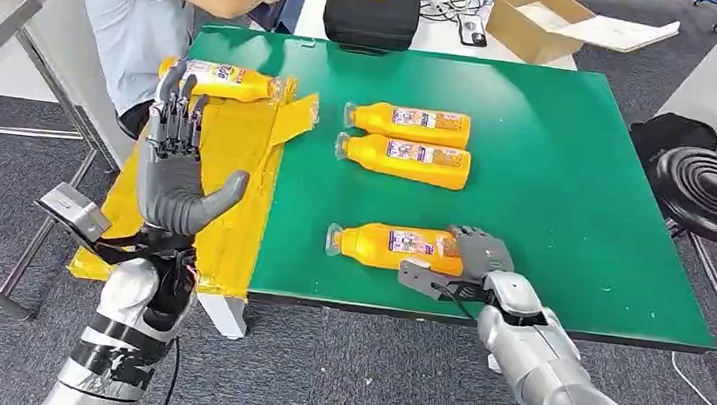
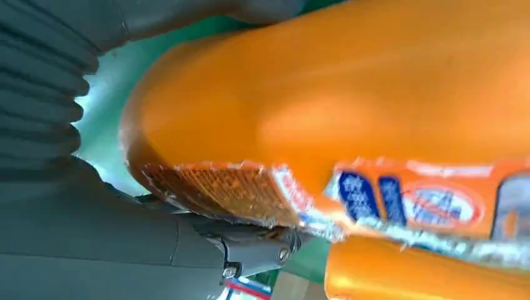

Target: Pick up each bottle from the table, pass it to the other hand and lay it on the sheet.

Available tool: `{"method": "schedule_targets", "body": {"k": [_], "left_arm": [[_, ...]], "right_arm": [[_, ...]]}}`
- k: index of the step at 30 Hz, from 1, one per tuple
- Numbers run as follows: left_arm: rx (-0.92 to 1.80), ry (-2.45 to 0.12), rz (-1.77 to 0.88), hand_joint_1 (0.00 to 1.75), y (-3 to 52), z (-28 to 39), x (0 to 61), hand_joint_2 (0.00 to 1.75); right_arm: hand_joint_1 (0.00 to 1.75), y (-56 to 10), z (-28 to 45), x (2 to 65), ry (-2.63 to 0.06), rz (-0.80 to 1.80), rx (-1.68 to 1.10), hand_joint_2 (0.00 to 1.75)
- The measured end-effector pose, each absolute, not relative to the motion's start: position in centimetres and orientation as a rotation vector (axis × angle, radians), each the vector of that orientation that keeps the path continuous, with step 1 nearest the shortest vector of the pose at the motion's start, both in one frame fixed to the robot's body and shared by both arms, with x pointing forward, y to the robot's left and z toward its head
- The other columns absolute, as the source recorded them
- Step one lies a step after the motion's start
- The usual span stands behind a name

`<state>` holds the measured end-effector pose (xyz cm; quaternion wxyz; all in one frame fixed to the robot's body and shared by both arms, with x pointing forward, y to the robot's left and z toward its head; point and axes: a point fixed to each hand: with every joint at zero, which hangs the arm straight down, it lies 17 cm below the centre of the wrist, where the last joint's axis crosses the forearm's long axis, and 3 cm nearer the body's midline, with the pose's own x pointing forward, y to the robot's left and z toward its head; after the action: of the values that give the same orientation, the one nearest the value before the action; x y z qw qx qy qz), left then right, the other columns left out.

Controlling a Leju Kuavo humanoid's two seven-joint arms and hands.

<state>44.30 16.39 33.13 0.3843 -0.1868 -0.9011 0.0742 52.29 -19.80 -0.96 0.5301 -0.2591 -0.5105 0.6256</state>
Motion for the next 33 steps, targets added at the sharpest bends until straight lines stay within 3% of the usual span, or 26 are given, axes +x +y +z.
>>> {"method": "schedule_targets", "body": {"k": [11,19,29,33], "left_arm": [[-0.449,-2.28,0.24,0.0,16.9,32.7,44.5,1.75],[-0.249,-2.211,0.265,0.0,17.5,29.7,44.8,1.75],[-0.216,-2.173,0.276,0.0,17.4,28.6,44.8,1.75],[-0.119,-2.128,0.318,0.0,18.4,26.5,44.6,1.75]], "right_arm": [[1.75,-17.8,3.4,49.9,-1.715,0.937,-0.409,1.75],[1.75,-20.8,5.1,49.3,-1.78,0.521,-0.377,1.75],[1.75,-22.5,6.7,49.0,-1.822,0.402,-0.405,1.75],[1.75,-23.3,8.8,48.2,-1.874,0.206,-0.338,1.75]]}}
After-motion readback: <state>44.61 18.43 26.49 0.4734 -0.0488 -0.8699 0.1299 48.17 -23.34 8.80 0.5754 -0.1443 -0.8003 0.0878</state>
